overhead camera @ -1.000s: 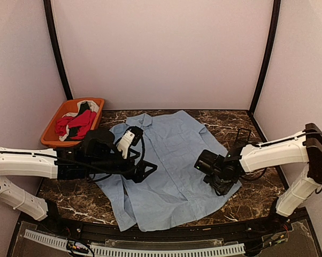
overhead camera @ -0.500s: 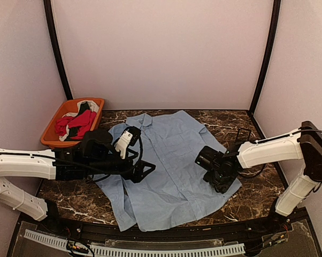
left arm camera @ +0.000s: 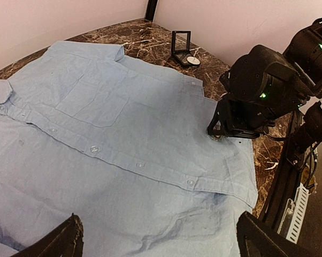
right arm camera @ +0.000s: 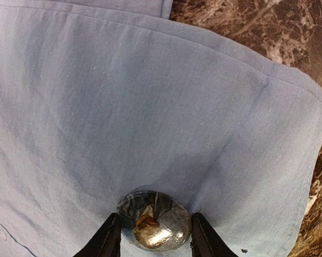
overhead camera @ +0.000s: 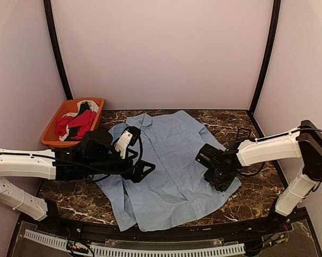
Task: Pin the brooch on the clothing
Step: Pick up the brooch from the flattened clothing.
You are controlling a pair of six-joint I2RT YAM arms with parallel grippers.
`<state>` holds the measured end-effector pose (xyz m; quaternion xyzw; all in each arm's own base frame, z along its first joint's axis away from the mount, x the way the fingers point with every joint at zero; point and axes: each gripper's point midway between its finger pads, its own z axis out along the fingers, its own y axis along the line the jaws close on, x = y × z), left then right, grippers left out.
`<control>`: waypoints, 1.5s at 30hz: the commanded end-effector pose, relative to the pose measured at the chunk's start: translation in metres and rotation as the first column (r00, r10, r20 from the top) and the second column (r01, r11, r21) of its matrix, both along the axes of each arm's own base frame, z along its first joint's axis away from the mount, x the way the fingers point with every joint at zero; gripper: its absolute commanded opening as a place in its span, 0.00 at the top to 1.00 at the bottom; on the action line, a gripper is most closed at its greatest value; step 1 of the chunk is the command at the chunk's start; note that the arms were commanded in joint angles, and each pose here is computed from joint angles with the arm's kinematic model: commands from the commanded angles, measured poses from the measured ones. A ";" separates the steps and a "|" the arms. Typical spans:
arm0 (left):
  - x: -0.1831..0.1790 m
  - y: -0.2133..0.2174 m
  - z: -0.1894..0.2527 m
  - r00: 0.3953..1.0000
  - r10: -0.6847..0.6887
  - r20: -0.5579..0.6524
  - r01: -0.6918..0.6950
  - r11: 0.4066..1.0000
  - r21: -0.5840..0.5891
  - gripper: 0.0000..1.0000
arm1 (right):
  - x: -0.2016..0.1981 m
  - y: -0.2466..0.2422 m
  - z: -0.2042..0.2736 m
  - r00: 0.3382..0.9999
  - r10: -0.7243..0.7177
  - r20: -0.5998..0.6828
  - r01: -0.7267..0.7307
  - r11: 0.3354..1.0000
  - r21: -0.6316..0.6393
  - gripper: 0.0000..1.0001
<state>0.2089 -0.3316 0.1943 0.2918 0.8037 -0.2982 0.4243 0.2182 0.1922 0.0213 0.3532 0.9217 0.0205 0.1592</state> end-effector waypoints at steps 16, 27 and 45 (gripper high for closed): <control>-0.003 0.009 0.004 1.000 0.014 0.007 -0.014 1.000 0.002 0.00 | -0.012 -0.003 -0.018 0.990 0.020 -0.141 -0.022 1.000 -0.011 0.50; -0.003 0.013 0.003 0.999 0.032 0.007 -0.032 0.999 -0.010 0.00 | -0.027 0.005 -0.042 0.952 0.045 -0.304 -0.036 0.999 0.032 0.58; -0.002 0.006 0.003 1.000 0.021 -0.001 -0.021 0.999 -0.026 0.00 | 0.016 -0.011 0.064 0.997 0.018 0.079 -0.013 0.997 -0.072 0.76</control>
